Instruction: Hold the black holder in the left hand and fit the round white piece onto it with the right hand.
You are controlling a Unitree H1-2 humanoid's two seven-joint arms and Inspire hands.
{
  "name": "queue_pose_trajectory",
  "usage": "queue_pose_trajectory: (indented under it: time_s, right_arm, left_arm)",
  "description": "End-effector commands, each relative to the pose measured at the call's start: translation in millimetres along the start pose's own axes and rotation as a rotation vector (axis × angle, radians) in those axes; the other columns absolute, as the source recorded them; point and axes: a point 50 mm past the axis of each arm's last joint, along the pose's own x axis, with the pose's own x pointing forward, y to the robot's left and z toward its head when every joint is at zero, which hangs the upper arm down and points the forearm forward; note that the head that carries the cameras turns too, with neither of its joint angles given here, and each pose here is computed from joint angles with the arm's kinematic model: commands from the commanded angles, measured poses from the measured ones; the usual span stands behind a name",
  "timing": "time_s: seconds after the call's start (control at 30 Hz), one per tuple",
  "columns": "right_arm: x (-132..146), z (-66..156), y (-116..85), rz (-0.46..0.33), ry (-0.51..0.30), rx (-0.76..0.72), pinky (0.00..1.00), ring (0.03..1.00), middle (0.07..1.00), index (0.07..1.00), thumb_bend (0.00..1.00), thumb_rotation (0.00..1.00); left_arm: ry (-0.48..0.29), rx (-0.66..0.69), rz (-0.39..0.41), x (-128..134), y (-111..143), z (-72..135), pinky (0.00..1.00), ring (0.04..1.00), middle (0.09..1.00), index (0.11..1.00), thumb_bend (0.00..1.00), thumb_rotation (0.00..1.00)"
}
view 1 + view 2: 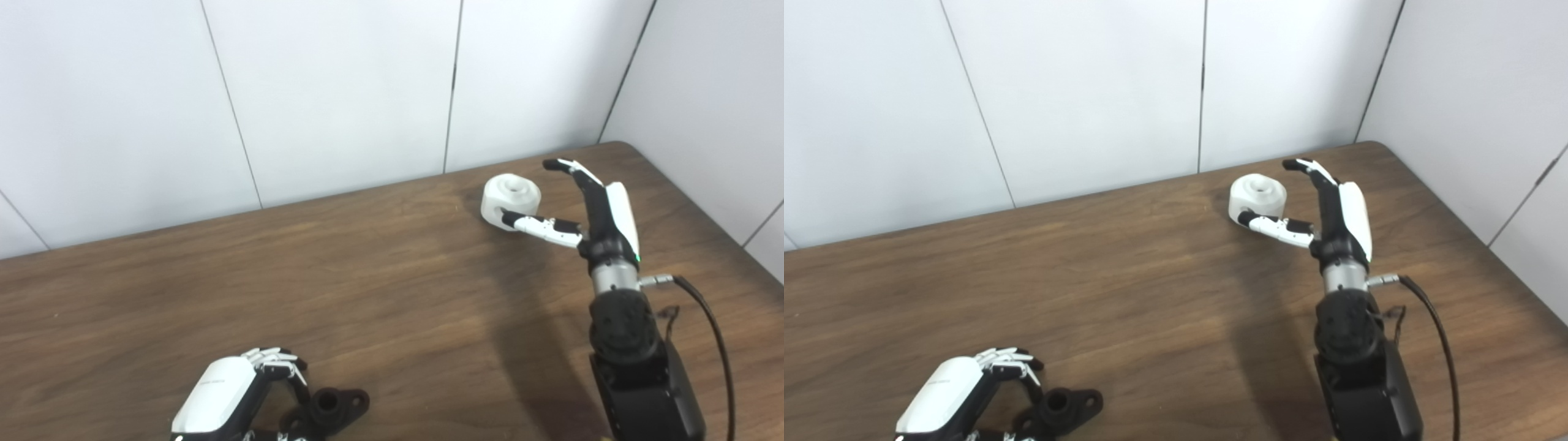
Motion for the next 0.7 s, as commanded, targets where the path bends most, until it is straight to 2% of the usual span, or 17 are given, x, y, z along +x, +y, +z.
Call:
queue_pose_trajectory:
  time_s: [0.0, 0.13, 0.33, 0.67]
  right_arm:
    - [18.2, 13.6, -8.2, -0.043, -0.042, -0.017, 0.89, 0.928, 0.935, 0.788, 0.89, 0.3]
    - [39.2, 10.4, -3.0, -0.01, -0.006, -0.055, 0.89, 0.961, 0.964, 0.803, 0.92, 0.3]
    - [65.6, 6.1, 5.7, 0.022, 0.037, -0.151, 0.99, 0.996, 0.99, 0.83, 0.97, 0.31]
    - [89.7, 2.6, 14.5, 0.036, 0.093, -0.236, 1.0, 1.0, 1.0, 0.842, 1.0, 0.31]
  left_arm:
    - [-0.009, 0.006, -0.034, -3.1, 0.2, -2.5, 0.88, 0.824, 0.749, 0.485, 0.52, 0.04]
    - [-0.011, 0.006, -0.04, -3.1, 1.7, -2.0, 0.88, 0.823, 0.748, 0.485, 0.52, 0.05]
    - [-0.016, 0.004, -0.041, -3.5, 1.7, -2.6, 0.88, 0.822, 0.749, 0.485, 0.52, 0.05]
    - [-0.011, 0.007, -0.041, -5.8, 2.4, -3.0, 0.88, 0.825, 0.75, 0.485, 0.52, 0.04]
